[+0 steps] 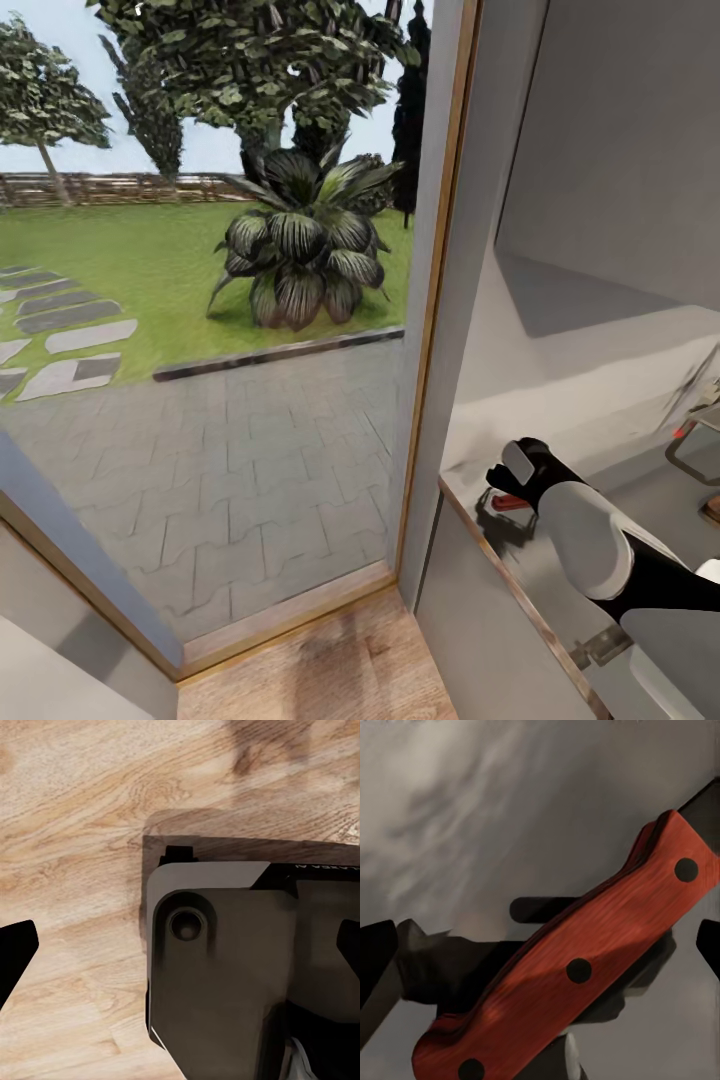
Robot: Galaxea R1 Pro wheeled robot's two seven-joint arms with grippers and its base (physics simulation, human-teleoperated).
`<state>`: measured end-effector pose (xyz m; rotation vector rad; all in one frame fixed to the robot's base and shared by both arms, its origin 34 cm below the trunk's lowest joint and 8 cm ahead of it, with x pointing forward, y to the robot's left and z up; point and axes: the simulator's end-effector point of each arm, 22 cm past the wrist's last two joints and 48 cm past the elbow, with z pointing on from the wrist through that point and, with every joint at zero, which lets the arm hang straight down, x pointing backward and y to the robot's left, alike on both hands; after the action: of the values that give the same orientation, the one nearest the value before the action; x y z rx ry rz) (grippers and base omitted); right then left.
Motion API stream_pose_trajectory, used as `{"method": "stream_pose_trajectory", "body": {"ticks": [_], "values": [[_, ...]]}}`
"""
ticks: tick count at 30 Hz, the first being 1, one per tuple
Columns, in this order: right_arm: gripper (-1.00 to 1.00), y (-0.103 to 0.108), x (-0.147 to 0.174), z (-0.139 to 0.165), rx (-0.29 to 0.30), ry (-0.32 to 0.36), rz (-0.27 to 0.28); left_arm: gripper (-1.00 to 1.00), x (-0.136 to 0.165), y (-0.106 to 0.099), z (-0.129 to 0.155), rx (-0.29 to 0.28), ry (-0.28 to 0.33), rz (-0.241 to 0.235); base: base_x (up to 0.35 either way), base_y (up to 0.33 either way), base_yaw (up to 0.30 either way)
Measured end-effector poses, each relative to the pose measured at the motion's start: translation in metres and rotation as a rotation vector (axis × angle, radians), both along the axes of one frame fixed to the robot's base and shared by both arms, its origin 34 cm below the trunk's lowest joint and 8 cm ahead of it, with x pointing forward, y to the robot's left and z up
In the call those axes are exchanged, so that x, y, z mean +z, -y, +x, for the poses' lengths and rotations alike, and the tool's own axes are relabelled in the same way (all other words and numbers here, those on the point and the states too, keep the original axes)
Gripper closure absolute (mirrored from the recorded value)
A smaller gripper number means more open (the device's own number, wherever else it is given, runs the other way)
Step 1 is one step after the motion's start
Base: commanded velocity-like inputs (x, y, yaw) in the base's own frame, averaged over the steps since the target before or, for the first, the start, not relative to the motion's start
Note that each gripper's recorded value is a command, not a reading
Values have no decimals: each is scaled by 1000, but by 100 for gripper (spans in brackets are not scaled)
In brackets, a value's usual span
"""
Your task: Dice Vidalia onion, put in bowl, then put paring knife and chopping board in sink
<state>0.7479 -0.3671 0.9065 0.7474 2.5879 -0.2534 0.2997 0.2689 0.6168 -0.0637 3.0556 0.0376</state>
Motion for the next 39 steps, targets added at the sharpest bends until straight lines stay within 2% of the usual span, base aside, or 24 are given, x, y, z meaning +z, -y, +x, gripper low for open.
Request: {"method": "stream_pose_trajectory", "body": {"ticks": [17, 39], "values": [[-100, 11, 1, -1, -11, 0, -9, -100, 0, 0, 0, 0, 0, 1, 0, 0, 0], [-100, 7, -3, -3, -7, -14, 13, -100, 0, 0, -1, 0, -2, 0, 0, -12, 0]]}}
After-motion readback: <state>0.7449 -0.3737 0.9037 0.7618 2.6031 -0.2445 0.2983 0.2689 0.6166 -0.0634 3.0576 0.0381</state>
